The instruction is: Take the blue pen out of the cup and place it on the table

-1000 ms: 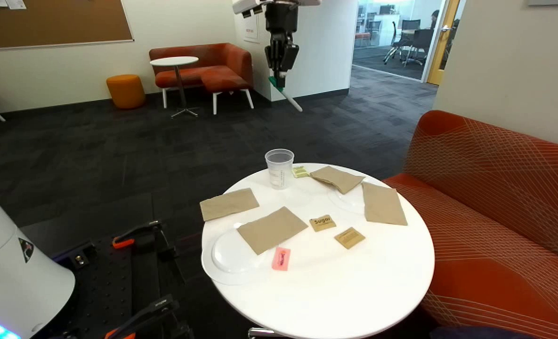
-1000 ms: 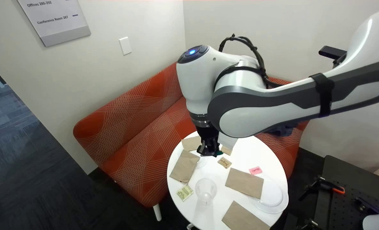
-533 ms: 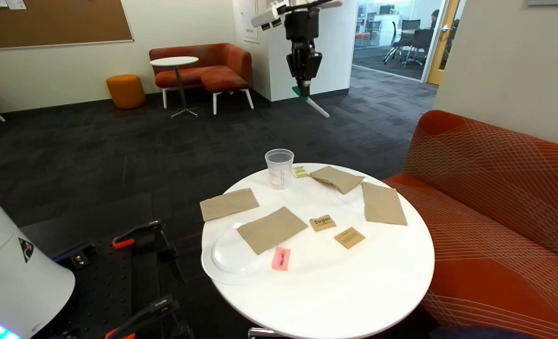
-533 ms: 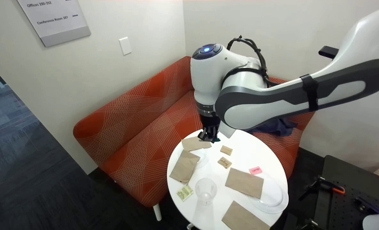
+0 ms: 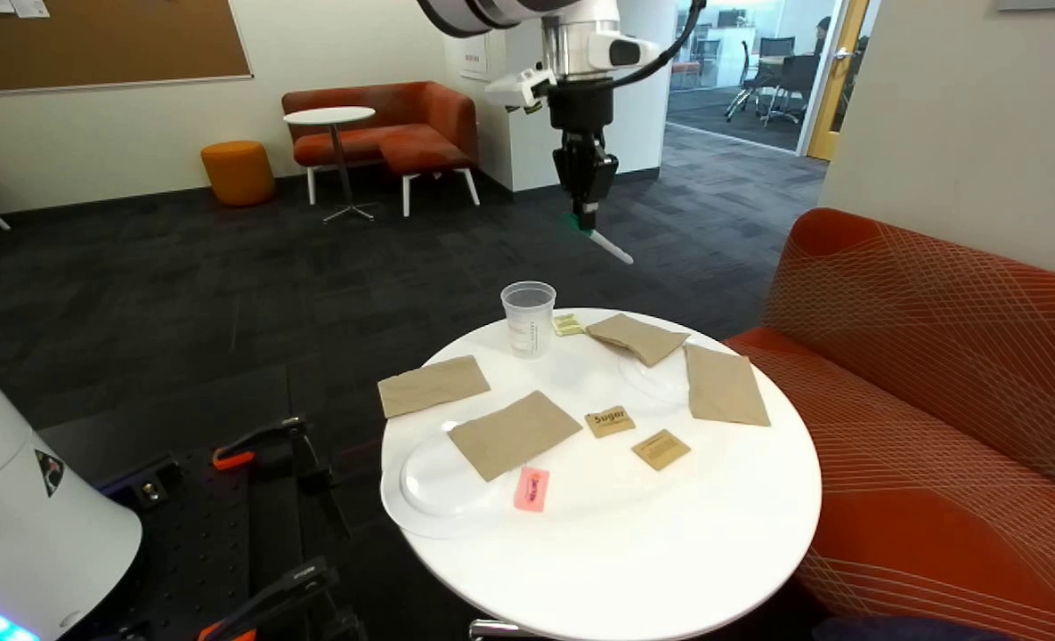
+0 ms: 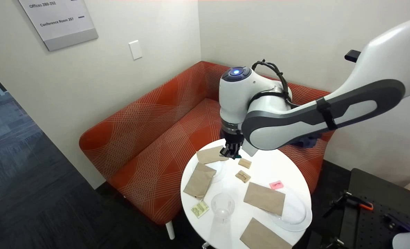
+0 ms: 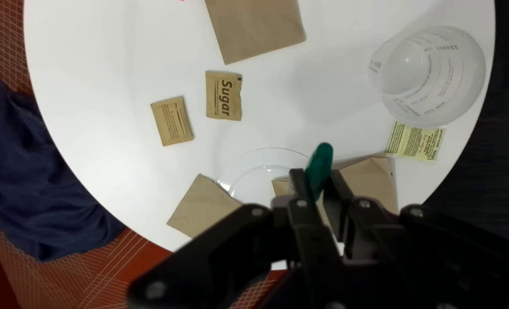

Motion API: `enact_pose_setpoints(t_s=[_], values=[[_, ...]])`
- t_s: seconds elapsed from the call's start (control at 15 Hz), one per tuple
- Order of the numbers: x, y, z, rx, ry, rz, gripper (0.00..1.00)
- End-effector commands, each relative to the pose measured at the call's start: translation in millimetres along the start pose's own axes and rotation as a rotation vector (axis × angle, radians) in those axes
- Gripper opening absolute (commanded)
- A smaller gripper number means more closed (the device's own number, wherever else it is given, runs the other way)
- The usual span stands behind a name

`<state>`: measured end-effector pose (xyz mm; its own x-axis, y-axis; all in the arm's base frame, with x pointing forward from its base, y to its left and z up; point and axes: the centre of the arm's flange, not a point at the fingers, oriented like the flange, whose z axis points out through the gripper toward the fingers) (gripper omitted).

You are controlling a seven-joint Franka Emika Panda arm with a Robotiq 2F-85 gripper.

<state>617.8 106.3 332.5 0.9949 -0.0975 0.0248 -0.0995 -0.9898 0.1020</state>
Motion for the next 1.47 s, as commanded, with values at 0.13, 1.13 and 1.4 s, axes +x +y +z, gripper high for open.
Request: enact_pose_setpoints(t_s=[0.13, 1.13, 1.4], values=[[-25.9, 5.3, 37.7, 0.030, 0.024, 0.041, 0.04], [-44.4, -5.6, 112.7, 0.022, 0.022, 0.134, 0.04], [-46.3, -10.3, 137.0, -0.006, 0.013, 0.141, 0.04]])
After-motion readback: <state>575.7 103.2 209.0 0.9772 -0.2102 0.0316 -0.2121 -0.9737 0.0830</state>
